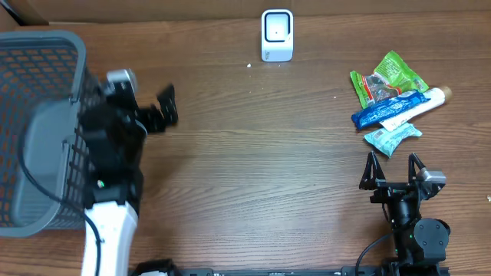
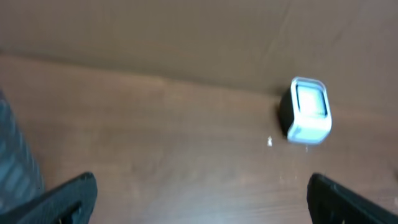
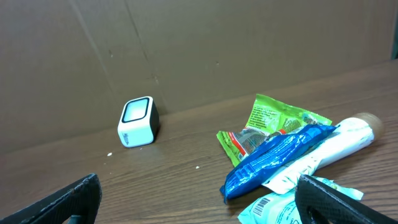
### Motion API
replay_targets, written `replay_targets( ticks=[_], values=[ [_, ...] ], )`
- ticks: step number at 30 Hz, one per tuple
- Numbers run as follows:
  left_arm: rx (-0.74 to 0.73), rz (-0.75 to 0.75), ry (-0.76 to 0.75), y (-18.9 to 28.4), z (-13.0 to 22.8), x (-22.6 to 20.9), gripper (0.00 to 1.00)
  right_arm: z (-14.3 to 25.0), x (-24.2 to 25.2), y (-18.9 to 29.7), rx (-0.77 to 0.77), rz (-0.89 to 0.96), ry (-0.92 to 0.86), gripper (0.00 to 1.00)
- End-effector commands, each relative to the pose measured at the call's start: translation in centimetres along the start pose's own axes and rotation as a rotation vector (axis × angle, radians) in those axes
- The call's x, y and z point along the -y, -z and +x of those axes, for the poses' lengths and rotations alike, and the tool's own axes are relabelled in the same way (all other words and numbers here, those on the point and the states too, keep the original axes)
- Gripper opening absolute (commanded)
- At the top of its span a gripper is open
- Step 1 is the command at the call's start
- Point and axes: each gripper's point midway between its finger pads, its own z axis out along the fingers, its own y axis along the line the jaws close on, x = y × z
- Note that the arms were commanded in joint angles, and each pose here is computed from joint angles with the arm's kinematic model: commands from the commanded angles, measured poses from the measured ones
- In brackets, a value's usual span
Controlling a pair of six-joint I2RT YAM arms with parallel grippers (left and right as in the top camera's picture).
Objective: Scan the item barcode
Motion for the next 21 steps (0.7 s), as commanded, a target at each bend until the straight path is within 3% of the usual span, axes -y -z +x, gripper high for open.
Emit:
replay_targets(
  ticks=[1, 7, 21],
  values=[
    [0.11, 0.021, -0.098, 2.5, 2.0, 0.3, 1.0, 0.2, 0.2, 0.0, 0.005, 0.007, 0.004, 1.0],
    [0.182, -0.006, -0.107, 5.7, 6.9, -0.4, 1.0, 0.2, 0.2, 0.0, 0.005, 0.007, 0.004, 1.0],
    [0.288, -0.04, -0.286, 8.1, 11.6, -0.3, 0.99, 0.2, 0.2, 0.0, 0.005, 0.007, 0.004, 1.0]
  ],
)
